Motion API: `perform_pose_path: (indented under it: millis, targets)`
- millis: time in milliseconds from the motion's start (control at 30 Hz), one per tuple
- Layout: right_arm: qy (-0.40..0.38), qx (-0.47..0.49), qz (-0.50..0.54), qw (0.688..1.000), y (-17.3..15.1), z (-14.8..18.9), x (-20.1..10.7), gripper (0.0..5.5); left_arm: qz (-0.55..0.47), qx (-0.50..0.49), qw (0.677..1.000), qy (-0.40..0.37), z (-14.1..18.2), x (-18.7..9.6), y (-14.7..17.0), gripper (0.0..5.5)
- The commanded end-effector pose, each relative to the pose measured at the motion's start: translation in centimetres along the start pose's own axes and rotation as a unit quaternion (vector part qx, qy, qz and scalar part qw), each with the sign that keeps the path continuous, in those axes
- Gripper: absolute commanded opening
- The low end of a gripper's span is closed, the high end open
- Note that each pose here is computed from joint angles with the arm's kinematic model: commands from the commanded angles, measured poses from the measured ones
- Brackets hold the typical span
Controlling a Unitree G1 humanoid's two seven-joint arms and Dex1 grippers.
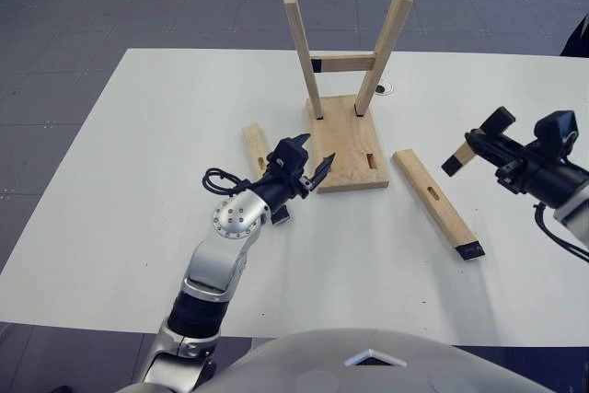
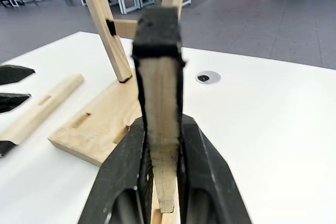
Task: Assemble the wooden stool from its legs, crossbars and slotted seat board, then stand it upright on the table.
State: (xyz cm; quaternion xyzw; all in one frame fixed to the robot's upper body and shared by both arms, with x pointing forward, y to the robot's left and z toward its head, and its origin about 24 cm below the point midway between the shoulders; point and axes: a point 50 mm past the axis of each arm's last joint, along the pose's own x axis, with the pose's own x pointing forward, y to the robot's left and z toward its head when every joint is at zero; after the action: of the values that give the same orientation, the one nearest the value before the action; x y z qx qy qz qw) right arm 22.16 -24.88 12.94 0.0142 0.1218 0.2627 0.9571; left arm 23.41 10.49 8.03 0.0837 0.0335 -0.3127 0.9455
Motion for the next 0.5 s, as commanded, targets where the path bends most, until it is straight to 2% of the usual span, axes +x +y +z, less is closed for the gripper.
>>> perform_pose_path:
  millis: [33,233,500]
  targets:
    - [0.007,0.004,0.000,1.000,0.7,-1.6,0.0,0.40,0.014,0.006,1.000,-0.001,-0.1,-0.1,0.4,3.05]
    - [0.022,0.015,-0.009,1.000,0.8,-3.5,0.0,0.40,0.021,0.004,1.000,-0.005,0.1,-0.1,0.4,3.05]
    - [0.015,0.018,-0.010,1.000,1.3,-3.9,0.9,0.40,0.021,0.003,1.000,-0.005,0.1,0.0,0.6,3.05]
